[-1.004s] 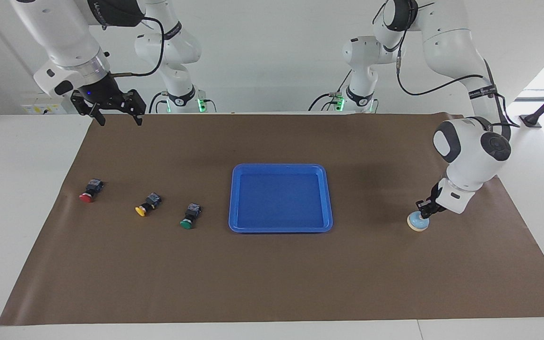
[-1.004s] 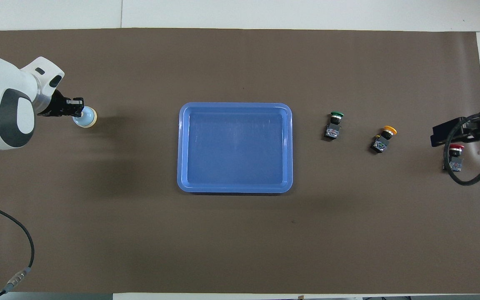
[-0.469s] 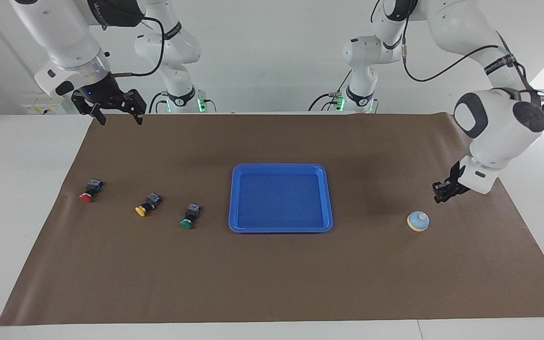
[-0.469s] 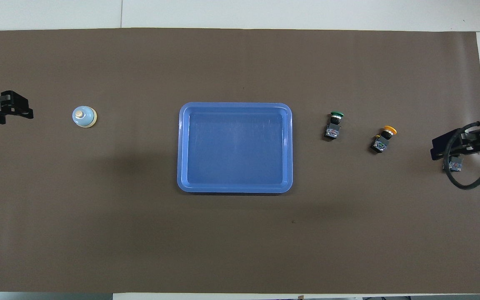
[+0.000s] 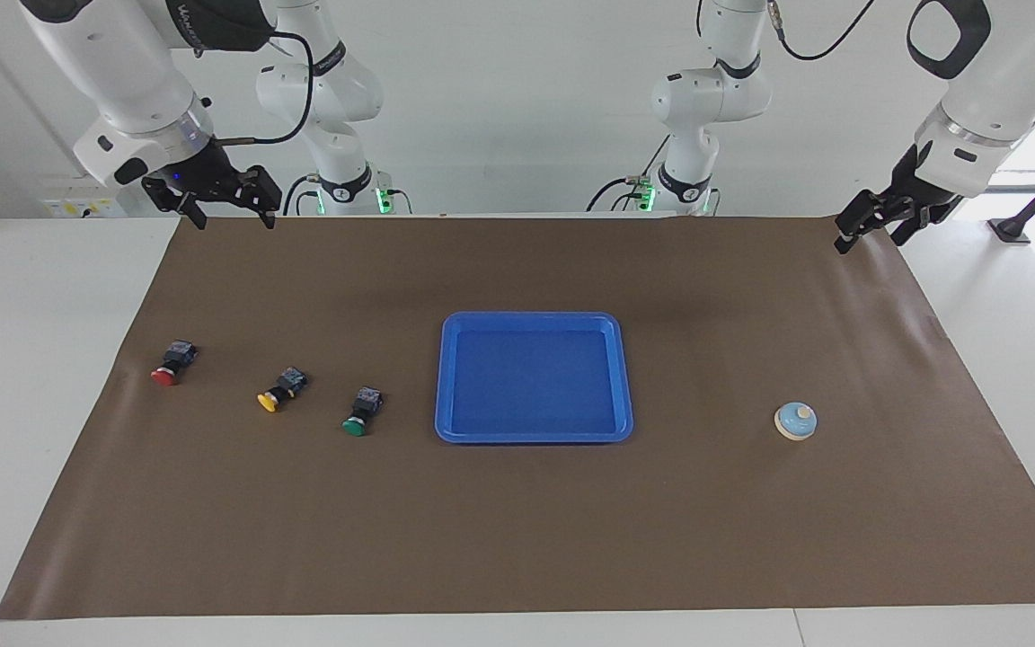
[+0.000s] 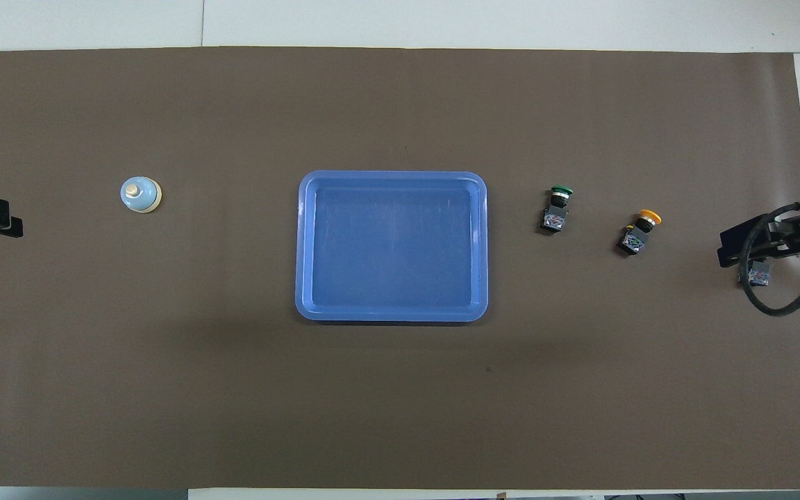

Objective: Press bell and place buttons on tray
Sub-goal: 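Lift the left gripper off the bell and draw it back, then grasp the green-topped button with the right gripper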

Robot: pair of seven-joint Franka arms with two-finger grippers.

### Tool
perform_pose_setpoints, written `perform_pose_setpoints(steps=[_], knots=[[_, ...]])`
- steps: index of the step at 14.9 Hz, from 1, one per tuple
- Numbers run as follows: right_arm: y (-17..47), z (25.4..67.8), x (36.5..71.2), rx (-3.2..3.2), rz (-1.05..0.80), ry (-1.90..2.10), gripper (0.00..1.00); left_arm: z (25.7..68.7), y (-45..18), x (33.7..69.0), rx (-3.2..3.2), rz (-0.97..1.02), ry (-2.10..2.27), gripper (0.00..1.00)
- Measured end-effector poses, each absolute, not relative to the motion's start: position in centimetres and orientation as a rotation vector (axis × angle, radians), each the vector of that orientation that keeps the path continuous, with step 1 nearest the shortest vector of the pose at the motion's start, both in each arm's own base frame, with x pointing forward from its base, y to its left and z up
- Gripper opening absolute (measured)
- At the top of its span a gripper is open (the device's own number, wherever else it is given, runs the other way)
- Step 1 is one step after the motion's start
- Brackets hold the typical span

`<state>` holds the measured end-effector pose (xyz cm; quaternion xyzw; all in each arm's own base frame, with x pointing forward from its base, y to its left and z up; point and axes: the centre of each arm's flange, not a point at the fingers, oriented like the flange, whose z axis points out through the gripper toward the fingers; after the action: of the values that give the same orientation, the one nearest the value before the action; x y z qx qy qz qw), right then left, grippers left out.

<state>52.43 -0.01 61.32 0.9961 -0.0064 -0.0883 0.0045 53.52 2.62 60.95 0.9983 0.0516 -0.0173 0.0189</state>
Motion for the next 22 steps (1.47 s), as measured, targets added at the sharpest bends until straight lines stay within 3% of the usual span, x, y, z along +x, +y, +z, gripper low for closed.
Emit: perform_pose_setpoints(steps=[6, 9, 14, 22], knots=[[-0.7, 61.3, 52.6, 3.123, -0.256, -0.041, 1.0, 59.7, 2.3, 54.3, 3.1, -0.089, 0.151, 1.0], [-0.3, 60.0, 53.6, 3.13, -0.125, -0.03, 1.0, 59.5, 2.0, 54.5, 3.1, -0.098, 0.142, 1.0], [3.5, 53.2, 54.0, 3.125, -0.052, -0.123, 1.0, 59.5, 1.8, 54.3, 3.1, -0.11, 0.005, 1.0], [11.9, 38.7, 58.1, 3.146, 0.064, -0.345, 1.0, 59.4, 1.8, 54.2, 3.097, -0.123, -0.064, 1.0]])
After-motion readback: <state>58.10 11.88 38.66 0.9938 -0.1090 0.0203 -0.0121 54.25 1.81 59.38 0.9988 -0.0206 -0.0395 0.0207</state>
